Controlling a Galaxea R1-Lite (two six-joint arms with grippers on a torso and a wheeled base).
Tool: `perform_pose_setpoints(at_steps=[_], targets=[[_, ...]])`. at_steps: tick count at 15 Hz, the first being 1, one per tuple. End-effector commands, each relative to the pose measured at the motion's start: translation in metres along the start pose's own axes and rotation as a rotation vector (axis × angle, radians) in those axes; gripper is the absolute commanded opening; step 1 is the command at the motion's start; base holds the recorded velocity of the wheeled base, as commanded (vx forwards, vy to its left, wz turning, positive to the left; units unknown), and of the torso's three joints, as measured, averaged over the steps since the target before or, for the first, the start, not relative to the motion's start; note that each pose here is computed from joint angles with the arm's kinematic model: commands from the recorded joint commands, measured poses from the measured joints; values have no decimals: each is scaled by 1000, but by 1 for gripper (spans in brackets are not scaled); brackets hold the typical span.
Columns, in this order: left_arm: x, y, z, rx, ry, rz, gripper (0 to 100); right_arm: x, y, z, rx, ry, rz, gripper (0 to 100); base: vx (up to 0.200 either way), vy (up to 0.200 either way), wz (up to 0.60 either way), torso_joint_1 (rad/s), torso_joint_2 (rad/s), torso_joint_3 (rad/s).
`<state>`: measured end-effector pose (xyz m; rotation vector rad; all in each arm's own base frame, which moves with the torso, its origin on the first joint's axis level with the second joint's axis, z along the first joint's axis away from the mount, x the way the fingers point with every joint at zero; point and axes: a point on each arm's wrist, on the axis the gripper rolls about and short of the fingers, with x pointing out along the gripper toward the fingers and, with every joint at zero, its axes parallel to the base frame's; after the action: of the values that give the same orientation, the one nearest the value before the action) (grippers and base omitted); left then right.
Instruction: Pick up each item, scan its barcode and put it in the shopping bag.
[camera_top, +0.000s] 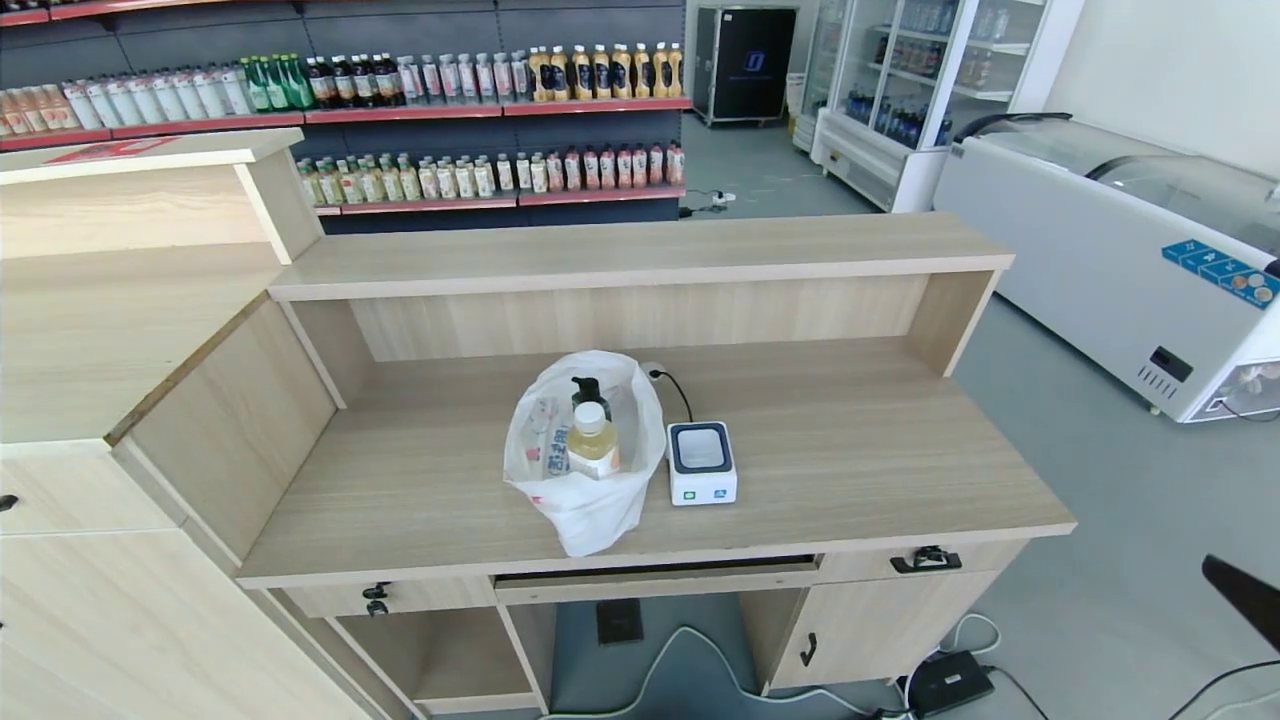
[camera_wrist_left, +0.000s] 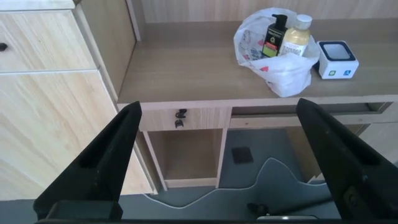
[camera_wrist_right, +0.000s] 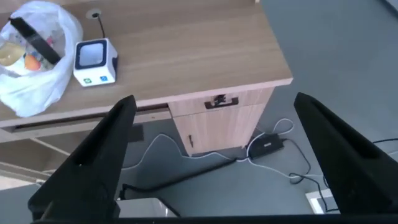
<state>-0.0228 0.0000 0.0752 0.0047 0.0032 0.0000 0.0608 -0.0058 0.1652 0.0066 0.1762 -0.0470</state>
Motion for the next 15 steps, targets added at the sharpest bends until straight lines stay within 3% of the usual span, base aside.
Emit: perform_pose_setpoints(at_steps=[1, 4, 7, 15], targets=[[0, 0, 0, 0, 0, 0, 100, -34, 4, -52, -3, -84, 52, 100, 0, 0, 0, 0, 0, 0], [0, 0, 0, 0, 0, 0, 100, -51, 5, -74, -4, -165, 55, 100, 0, 0, 0, 0, 0, 0], [0, 0, 0, 0, 0, 0, 100, -62, 5, -91, 0, -178, 54, 100, 0, 0, 0, 0, 0, 0], [0, 0, 0, 0, 0, 0, 100, -68, 3, -97, -7, -239, 115, 100, 0, 0, 0, 0, 0, 0]])
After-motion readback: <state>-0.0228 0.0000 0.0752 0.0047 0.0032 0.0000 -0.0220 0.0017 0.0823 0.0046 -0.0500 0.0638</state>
